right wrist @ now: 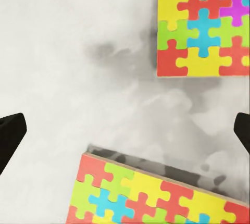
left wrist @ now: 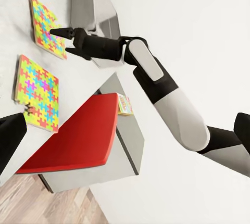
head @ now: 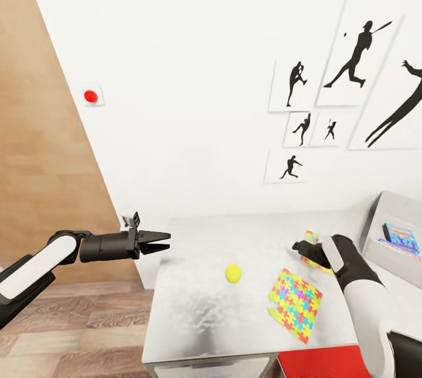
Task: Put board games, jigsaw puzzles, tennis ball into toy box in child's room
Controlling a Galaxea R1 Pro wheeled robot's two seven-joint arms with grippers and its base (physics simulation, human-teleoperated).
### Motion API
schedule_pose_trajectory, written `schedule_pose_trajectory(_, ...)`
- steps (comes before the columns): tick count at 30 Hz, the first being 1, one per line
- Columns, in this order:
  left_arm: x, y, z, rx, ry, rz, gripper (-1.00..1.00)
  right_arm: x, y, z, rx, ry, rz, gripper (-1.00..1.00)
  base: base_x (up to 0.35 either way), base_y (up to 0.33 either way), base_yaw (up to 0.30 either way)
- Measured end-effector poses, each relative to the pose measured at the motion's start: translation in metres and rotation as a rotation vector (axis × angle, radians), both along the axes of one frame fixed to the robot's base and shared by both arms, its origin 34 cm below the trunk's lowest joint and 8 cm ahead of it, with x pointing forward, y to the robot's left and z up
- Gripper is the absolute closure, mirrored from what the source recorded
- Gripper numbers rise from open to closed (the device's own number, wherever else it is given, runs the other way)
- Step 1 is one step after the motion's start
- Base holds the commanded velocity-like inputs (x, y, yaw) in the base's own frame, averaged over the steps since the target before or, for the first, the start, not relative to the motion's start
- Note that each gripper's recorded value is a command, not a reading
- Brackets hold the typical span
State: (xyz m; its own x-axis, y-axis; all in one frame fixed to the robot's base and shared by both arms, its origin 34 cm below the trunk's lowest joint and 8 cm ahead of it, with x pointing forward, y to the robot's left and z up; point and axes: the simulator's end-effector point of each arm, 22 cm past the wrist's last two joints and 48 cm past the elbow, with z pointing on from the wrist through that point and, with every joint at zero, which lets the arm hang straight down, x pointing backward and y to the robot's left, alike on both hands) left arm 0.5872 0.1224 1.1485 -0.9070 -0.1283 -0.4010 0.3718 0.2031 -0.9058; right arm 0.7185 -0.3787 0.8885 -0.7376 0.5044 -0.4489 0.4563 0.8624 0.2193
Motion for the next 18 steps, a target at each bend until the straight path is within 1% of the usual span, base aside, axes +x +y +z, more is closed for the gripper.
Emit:
schedule_pose_trajectory(4, 0.001, 0.001, -0.003, 0.002, 0.007, 0.001, -1.0, -0.005, -0.001, -0.009, -0.007, 0.024, -0.005, -1.0, 0.0, 0.0, 0.0)
schedule_pose_trajectory(18, 0.004, 0.001, -0.015, 0.002, 0.031, 0.0, -1.0, -0.01, -0.003, -0.025, -0.012, 0.056, -0.008, -1.0, 0.0, 0.0, 0.0)
